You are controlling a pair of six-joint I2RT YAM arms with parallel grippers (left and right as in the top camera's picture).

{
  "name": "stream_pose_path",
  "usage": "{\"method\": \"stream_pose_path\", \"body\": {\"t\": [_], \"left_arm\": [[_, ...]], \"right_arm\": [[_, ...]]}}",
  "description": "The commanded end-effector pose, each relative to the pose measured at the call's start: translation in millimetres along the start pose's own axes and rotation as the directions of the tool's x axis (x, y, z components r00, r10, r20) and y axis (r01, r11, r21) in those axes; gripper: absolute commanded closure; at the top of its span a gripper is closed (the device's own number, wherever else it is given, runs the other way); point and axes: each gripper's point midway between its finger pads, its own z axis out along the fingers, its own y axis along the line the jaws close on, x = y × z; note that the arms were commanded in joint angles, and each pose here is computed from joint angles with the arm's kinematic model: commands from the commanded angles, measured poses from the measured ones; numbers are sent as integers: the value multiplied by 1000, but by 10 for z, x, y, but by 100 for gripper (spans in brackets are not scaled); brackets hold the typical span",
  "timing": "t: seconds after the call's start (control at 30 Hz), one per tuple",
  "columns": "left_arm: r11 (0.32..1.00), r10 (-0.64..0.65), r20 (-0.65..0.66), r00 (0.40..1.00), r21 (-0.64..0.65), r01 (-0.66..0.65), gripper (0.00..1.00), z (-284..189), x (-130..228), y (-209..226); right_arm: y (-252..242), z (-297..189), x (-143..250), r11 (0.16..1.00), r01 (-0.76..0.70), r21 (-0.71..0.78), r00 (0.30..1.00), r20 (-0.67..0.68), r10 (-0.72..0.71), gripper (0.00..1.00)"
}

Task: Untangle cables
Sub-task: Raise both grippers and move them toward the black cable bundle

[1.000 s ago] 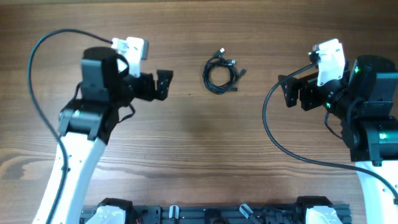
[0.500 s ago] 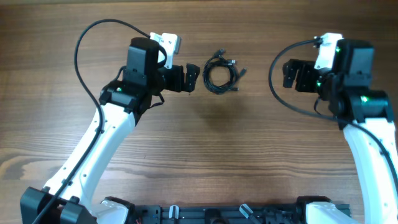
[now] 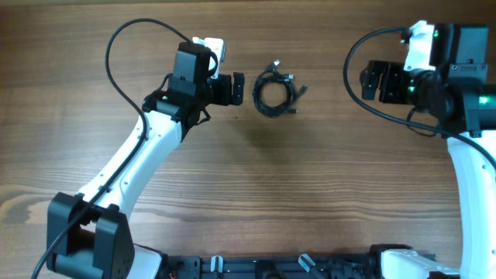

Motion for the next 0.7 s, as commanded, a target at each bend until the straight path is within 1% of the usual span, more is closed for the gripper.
{"method": "stream_pose_path", "body": {"t": [0.0, 0.13, 0.2, 0.3, 0.4, 0.47, 0.53, 0.63, 0.67], "left_arm": [[999, 9, 42, 999, 45, -11, 0, -36, -177, -102], [999, 7, 10, 1000, 39, -7, 0, 14, -93, -84], [997, 7, -9, 1000, 73, -6, 0, 31, -46, -160], [996, 26, -33, 999, 91, -23, 0, 60, 34, -276], [990, 61, -43, 997, 126, -55, 0, 107, 105, -498], [987, 82, -53, 995, 144, -73, 0, 164, 165, -611], [980, 120, -56, 991, 164, -110, 0, 249, 223, -708], [976, 131, -40, 991, 182, -122, 0, 389, 232, -780], [971, 132, -50, 990, 206, -119, 0, 457, 266, -818]], "right_arm": [[-34, 105, 63, 1000, -3, 8, 998, -59, 4, 0], [-33, 103, 42, 1000, -8, 8, 999, -50, 9, 0], [-31, 105, 18, 999, -32, 9, 999, -40, 32, 0], [-34, 106, 40, 1000, -27, 10, 998, -49, 28, 0], [-60, 98, 126, 999, 24, 20, 996, -84, -23, 0], [-137, 95, 118, 997, 36, 64, 996, -82, -30, 0], [-210, 94, 61, 993, 47, 108, 997, -60, -41, 0], [-201, 99, -44, 991, 83, 105, 996, -21, -81, 0], [-186, 100, -120, 989, 111, 100, 994, 7, -113, 0]]}}
